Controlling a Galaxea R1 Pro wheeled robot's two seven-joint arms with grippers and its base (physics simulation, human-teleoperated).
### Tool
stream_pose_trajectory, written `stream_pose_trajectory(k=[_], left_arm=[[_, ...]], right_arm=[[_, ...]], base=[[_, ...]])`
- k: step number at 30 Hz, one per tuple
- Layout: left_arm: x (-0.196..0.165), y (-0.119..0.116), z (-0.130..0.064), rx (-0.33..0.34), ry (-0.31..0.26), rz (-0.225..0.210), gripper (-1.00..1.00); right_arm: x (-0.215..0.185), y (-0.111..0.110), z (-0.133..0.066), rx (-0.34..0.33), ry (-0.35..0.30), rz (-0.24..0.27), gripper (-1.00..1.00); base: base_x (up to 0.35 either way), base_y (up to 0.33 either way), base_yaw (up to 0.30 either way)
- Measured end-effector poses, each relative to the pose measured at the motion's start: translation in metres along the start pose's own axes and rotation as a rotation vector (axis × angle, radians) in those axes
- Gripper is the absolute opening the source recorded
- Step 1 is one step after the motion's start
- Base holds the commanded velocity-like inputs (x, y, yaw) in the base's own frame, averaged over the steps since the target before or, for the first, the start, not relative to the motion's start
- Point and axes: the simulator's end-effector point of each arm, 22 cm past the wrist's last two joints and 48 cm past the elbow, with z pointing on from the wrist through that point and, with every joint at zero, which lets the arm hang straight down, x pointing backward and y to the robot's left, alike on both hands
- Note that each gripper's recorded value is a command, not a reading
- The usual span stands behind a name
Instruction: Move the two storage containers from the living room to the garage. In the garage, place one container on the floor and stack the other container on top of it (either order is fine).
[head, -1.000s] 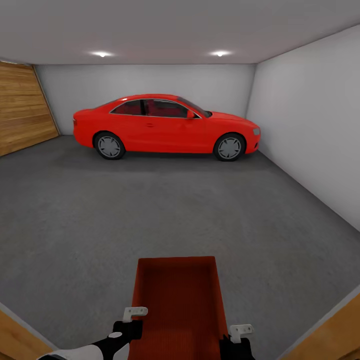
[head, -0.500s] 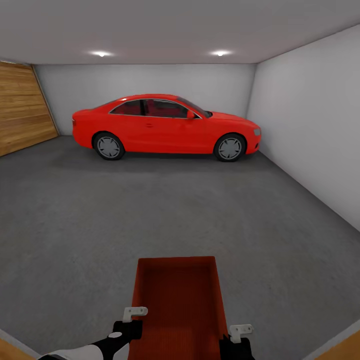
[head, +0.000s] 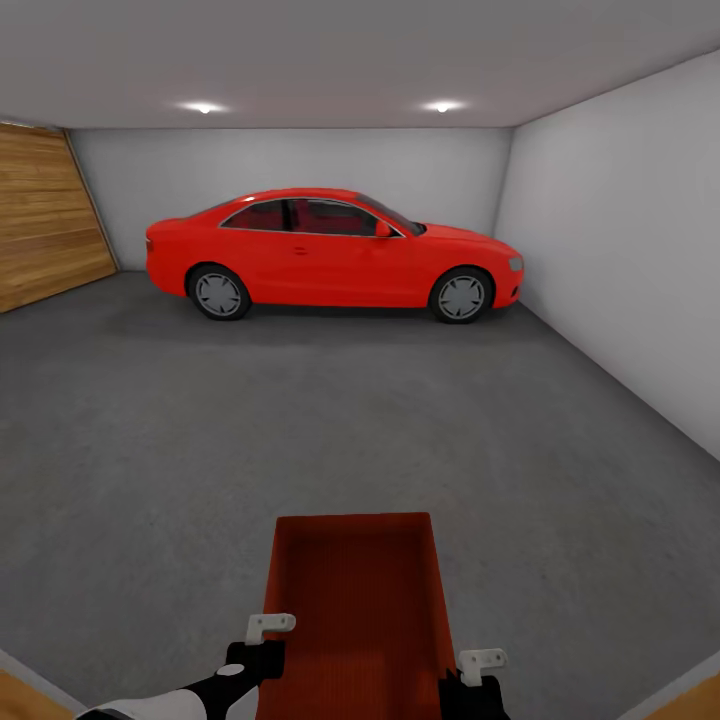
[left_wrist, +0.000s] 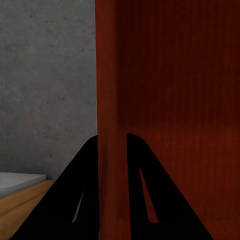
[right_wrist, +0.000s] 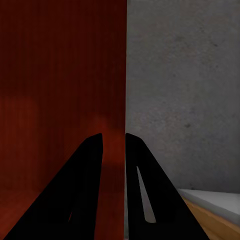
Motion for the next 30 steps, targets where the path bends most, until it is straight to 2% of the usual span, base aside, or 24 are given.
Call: stream_pose_trajectory(k=[9,18,30], left_arm=[[0.0003,-0.0001,0.0000,0.000,0.001,0.000,-1.00],[0.0004,0.0001,-0.0002,0.000,0.001,0.000,-1.00],[0.0004,0.0001,0.0000,0.000,0.001,0.000,-1.00]], right_arm=[[0.0002,-0.0001,0.0000,0.000,0.000,0.000,-1.00],[0.0002,0.0001,-0.0002,0.000,0.000,-0.001,-1.00],[0.0003,0.0001,0.0000,0.000,0.001,0.000,-1.00]], base=[[0.010,0.002,0.000],[0.217,0.000,0.000],[0.016,0.000,0.000]])
